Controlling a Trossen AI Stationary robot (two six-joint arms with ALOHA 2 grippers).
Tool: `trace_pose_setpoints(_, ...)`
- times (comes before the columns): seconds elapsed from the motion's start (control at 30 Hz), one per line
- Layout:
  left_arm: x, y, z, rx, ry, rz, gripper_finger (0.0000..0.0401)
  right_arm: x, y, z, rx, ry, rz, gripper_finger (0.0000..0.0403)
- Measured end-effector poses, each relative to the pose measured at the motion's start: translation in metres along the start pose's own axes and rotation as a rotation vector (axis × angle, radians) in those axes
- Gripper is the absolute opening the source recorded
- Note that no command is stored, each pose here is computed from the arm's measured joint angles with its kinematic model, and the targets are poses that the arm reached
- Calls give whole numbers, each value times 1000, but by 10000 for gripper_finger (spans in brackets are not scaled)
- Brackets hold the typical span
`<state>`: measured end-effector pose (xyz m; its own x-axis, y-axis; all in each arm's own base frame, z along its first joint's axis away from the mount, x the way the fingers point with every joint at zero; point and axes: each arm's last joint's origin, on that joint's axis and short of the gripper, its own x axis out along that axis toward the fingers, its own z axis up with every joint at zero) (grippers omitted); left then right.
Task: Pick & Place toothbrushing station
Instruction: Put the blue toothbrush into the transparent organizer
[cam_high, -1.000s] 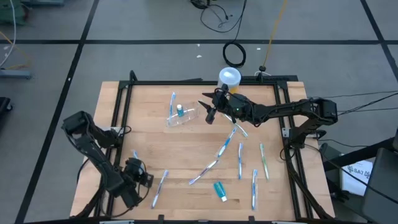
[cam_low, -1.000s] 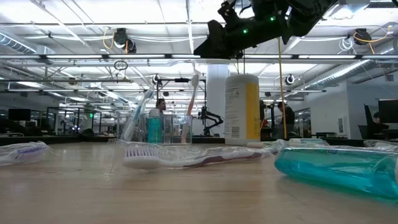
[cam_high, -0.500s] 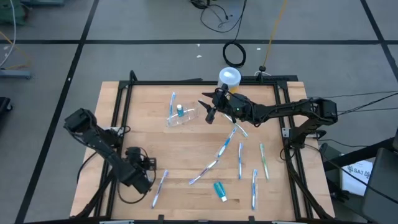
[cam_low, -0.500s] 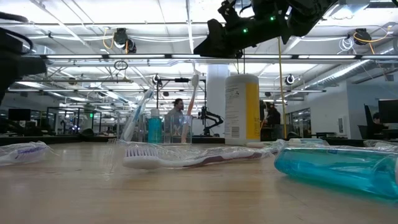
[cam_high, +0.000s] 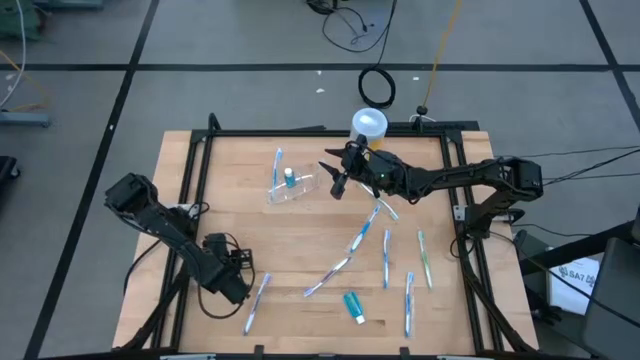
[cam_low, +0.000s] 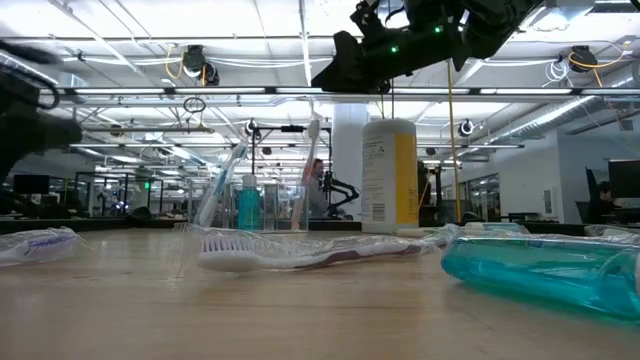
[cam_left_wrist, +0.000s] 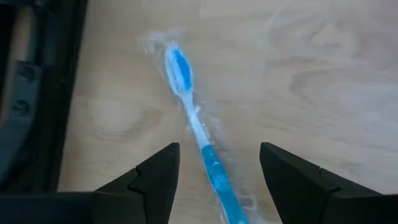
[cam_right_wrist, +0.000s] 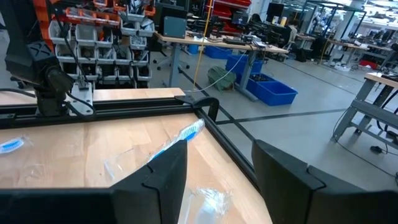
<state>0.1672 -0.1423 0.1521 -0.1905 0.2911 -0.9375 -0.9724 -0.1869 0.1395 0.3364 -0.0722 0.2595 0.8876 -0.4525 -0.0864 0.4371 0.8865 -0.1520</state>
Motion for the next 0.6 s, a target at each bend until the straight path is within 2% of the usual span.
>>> trace_pose_setpoints(0.23,26,3,-1,-6,57,-37,230,0,0,0,-1,3,0,172)
trace_pose_setpoints(0.47,25,1,-2,31,40,-84,230,0,0,0,-1,3,0,175)
trace_pose_setpoints(0.6,24,3,-6,108,28,-119,230,0,0,0,-1,3,0,172)
